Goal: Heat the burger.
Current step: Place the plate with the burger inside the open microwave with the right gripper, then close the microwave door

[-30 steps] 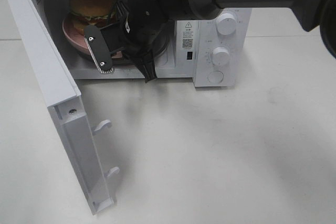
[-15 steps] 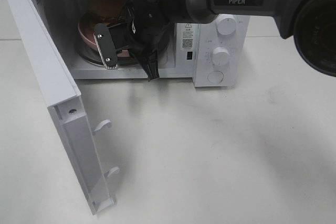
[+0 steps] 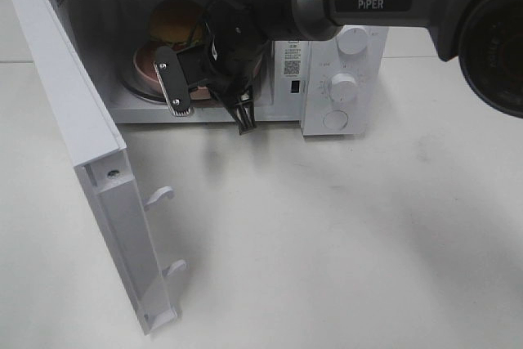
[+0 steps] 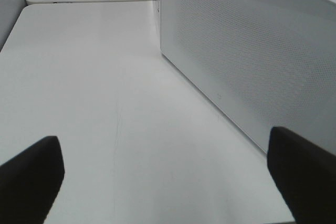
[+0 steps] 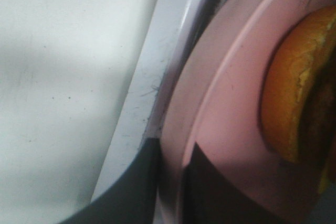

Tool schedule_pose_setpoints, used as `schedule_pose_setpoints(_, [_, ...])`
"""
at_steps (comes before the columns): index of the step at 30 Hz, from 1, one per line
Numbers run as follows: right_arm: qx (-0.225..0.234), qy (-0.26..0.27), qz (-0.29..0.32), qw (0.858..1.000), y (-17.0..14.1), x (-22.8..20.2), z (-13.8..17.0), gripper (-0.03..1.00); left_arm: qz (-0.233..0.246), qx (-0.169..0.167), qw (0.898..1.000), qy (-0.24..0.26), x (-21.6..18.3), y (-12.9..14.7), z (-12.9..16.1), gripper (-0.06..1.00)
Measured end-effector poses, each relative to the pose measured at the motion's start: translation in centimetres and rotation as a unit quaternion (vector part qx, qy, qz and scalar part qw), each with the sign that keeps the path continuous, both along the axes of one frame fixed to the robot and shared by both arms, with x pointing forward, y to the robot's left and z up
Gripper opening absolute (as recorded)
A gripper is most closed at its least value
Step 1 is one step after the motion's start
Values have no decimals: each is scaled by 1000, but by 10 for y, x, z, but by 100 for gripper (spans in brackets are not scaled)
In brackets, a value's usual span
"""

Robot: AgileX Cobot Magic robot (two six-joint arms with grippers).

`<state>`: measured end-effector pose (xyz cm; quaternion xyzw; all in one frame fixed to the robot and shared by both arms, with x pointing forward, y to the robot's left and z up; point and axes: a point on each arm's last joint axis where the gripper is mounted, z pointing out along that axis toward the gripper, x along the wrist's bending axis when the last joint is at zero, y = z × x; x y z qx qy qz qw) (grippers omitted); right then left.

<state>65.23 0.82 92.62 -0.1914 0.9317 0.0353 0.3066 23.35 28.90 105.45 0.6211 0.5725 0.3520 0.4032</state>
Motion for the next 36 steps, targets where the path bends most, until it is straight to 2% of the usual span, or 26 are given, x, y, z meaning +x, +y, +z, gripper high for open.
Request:
schedule_pose_setpoints(5, [14, -12, 8, 1000, 2, 1, 0, 20, 0, 0, 1000, 0, 0, 0, 0, 99])
schedule_pose_setpoints(6, [19, -14, 9, 1000, 3, 1, 0, 26, 0, 0, 1000, 0, 0, 0, 0, 99])
schedule_pose_setpoints(7, [19, -14, 9, 1000, 3, 1, 0, 26, 0, 0, 1000, 0, 0, 0, 0, 99])
schedule_pose_setpoints(9, [24, -13, 8, 1000, 4, 1, -1, 36, 0, 0, 1000, 0, 0, 0, 0, 99])
schedule_pose_setpoints(10, [24, -13, 8, 1000, 4, 1, -1, 36, 0, 0, 1000, 0, 0, 0, 0, 99])
schedule_pose_setpoints(12, [32, -9, 4, 999, 4, 0, -1, 47, 0, 0, 1000, 0, 0, 0, 0, 99])
schedule_pose_setpoints(15, [35, -7, 3, 999, 5, 0, 0, 49, 0, 0, 1000, 0, 0, 0, 0, 99])
schedule_pose_setpoints(17, [39, -2, 0, 999, 3, -3, 1, 54, 0, 0, 1000, 0, 0, 0, 0, 99])
schedule_pose_setpoints(25, [51, 1, -1, 999, -5, -16, 0, 59, 0, 0, 1000, 0, 0, 0, 0, 99])
schedule_pose_setpoints(30, [78, -11, 1, 997, -11, -26, 11, 69, 0, 0, 1000, 0, 0, 0, 0, 99])
schedule_pose_setpoints(36, [89, -9, -3, 996, -15, -33, 11, 75, 0, 0, 1000, 0, 0, 0, 0, 99])
